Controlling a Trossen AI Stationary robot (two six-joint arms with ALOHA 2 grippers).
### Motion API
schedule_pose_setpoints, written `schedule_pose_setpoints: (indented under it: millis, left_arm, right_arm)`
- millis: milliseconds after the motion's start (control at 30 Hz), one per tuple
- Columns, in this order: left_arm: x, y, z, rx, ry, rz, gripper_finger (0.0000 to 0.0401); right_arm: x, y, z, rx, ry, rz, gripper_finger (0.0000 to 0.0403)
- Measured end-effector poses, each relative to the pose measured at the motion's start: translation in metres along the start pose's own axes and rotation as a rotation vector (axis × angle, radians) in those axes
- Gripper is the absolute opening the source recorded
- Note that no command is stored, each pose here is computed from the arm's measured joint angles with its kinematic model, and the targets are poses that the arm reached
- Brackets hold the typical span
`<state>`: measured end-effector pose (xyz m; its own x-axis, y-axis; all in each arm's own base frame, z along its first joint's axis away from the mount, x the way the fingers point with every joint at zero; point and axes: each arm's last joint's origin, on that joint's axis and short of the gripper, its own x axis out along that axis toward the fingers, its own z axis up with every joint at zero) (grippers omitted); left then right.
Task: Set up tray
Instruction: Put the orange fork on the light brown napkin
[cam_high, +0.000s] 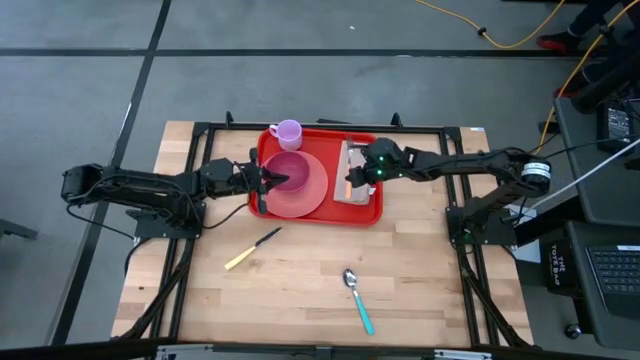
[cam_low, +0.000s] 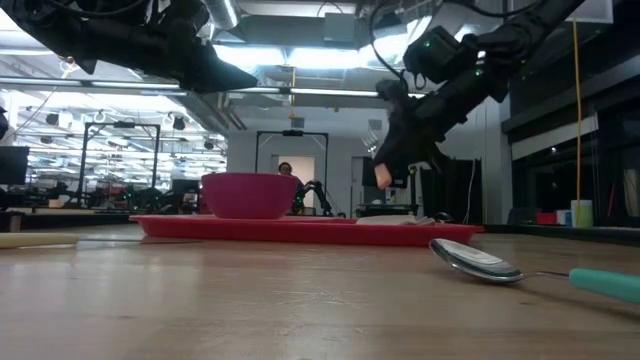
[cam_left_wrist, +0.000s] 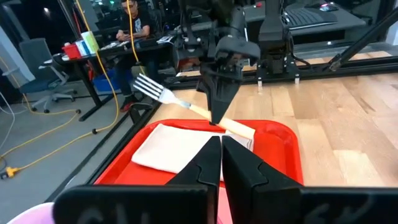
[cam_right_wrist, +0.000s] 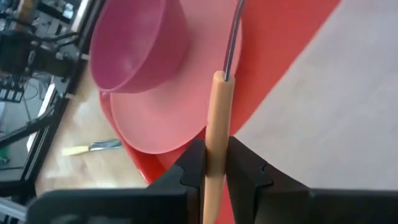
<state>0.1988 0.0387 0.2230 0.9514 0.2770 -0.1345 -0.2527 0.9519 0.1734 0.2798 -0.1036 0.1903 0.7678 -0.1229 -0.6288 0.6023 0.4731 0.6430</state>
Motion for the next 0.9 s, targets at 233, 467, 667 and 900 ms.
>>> schedule_pose_setpoints:
  millis: [233, 467, 667, 900]
  left_arm:
    - [0.0, 0.0, 0.0, -0.001, 0.001, 0.004, 0.0007]
    - [0.0, 0.0, 0.0, -0.002, 0.001, 0.005, 0.0009]
    - [0.0, 0.0, 0.0, -0.002, 0.001, 0.004, 0.0008]
    - [0.0, 0.0, 0.0, -0.052, 0.001, 0.003, 0.0009]
  right_arm:
    - [0.005, -0.013, 0.005, 0.111, 0.026, -0.027, 0.0044]
    - [0.019, -0.035, 0.007, 0.246, 0.091, -0.082, 0.0044]
    - [0.029, -0.05, 0.009, 0.304, 0.129, -0.1, 0.0044]
    - [0.034, -0.063, 0.014, 0.358, 0.169, -0.064, 0.0044]
